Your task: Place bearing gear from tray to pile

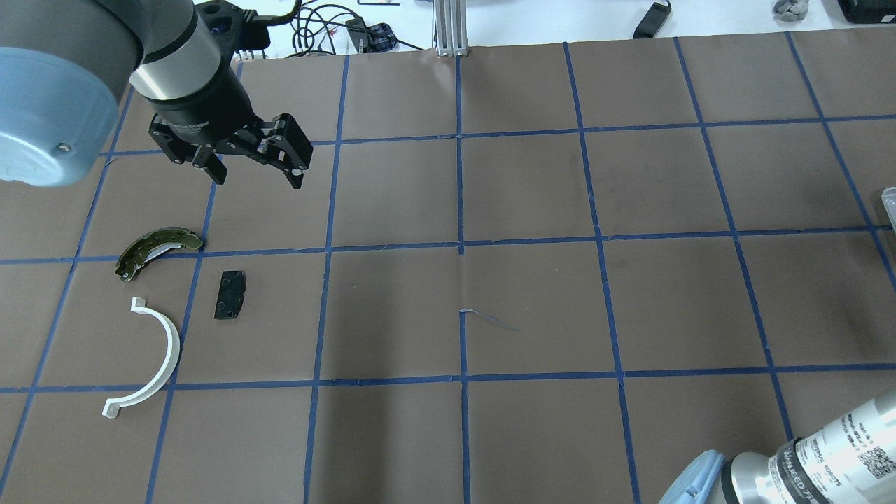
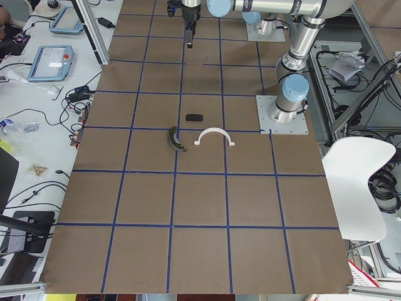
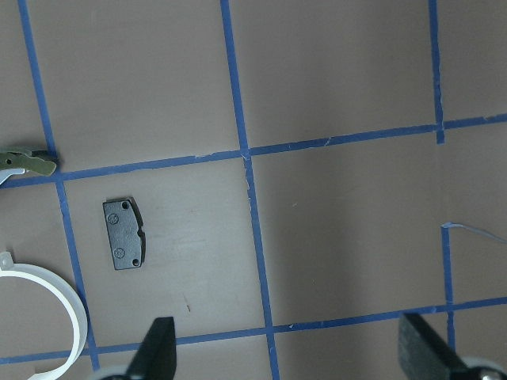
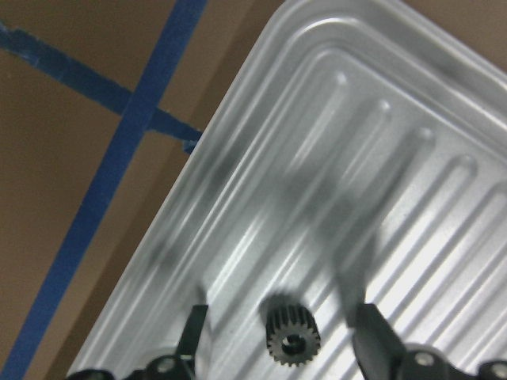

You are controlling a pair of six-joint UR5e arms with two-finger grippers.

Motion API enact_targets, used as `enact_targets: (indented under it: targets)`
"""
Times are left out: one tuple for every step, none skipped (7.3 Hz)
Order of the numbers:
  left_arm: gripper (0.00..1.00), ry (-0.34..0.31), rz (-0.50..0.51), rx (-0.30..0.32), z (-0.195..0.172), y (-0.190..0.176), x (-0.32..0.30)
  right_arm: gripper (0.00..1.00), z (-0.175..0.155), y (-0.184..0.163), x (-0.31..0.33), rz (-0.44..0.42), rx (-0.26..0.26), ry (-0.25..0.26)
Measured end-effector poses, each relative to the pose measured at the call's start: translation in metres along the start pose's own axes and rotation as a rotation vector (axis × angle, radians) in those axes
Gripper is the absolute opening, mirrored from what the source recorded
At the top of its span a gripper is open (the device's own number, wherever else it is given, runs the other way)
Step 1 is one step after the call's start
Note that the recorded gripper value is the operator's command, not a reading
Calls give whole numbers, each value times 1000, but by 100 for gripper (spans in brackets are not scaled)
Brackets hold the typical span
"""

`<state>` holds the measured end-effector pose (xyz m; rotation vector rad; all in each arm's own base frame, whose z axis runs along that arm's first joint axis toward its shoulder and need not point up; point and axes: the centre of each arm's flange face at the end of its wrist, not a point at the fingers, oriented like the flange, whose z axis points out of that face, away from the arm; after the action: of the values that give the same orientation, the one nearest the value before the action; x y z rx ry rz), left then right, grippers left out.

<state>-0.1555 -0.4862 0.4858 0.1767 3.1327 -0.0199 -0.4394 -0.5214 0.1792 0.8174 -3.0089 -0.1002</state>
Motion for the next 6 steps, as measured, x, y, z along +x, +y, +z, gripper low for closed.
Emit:
enact_targets:
  targets:
    - [100,0,0,0,0,0,0,47,0,0,0,3,-2,0]
    - [100,0,0,0,0,0,0,43,0,0,0,5,-4,0]
    - [100,0,0,0,0,0,0,38,-1,1,0,5,-5,1]
    - [100,0,0,1,0,0,0,32,-1,1,0,6,-5,1]
    - [100,0,0,1,0,0,0,27,-1,1,0,7,-5,1]
    - [100,0,0,1,0,0,0,19,-1,1,0,11,-5,2]
